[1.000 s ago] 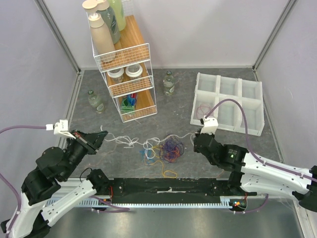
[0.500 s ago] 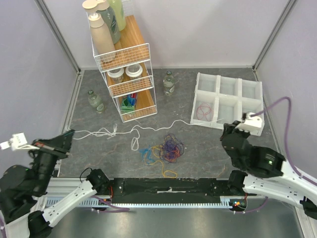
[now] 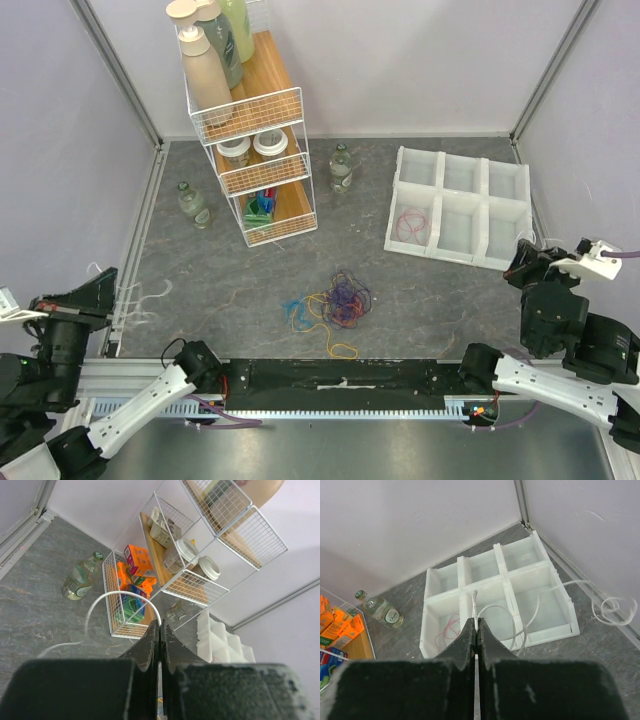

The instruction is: Untangle the cables

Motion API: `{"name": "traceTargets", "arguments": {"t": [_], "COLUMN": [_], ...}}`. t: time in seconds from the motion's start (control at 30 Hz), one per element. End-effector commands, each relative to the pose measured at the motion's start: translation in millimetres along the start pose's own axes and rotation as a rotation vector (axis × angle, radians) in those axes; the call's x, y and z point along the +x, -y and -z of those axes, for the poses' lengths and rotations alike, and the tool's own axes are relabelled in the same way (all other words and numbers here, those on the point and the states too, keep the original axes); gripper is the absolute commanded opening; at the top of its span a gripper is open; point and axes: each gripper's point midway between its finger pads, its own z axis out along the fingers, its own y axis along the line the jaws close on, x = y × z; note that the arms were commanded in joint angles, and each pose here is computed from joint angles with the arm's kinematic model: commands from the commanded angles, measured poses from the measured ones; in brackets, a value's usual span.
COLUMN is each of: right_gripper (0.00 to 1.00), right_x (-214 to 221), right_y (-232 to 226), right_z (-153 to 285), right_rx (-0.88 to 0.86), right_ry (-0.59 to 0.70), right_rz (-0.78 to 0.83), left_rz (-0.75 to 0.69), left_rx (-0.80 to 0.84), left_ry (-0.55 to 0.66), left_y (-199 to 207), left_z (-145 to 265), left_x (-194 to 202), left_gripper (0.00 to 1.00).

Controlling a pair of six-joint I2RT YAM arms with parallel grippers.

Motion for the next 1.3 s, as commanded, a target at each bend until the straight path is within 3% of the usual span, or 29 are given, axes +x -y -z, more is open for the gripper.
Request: {"name": "traceTargets", "arguments": {"t": [0.0, 0.17, 0.33, 0.67, 0.97, 1.27], "right_gripper": [0.00, 0.00, 0.00, 0.00, 0.00, 0.00], "right_x": [2, 49, 67, 13, -48, -19], "right_y": [0, -68, -105, -140, -137, -116], "right_z": [0, -8, -20, -94, -131, -169], "right_rx": [0.003, -0.081, -0.027, -0.076, -0.014, 0.020], "right_ry": [-0.001, -0.119, -0.131, -0.178, -0.104, -0.159], "right_rz": [0.033, 0.377, 0.510, 0.409, 0.376, 0.330], "left_rz": [-0.033, -0.052, -0.061, -0.184, -0.180, -0.205], "left_rx": [-0.015, 0.014, 0.045, 0.079, 0.117, 0.118], "left_ry": [-0.036, -0.121, -0.194, -0.390, -0.478, -0.484], "left_y": [1, 18, 32, 49, 60, 60], "left_z": [-9, -22, -29, -33, -37, -39], "left_x": [19, 51, 74, 116, 149, 153], "left_gripper": [0.02, 0.02, 0.02, 0.02, 0.02, 0.02]}}
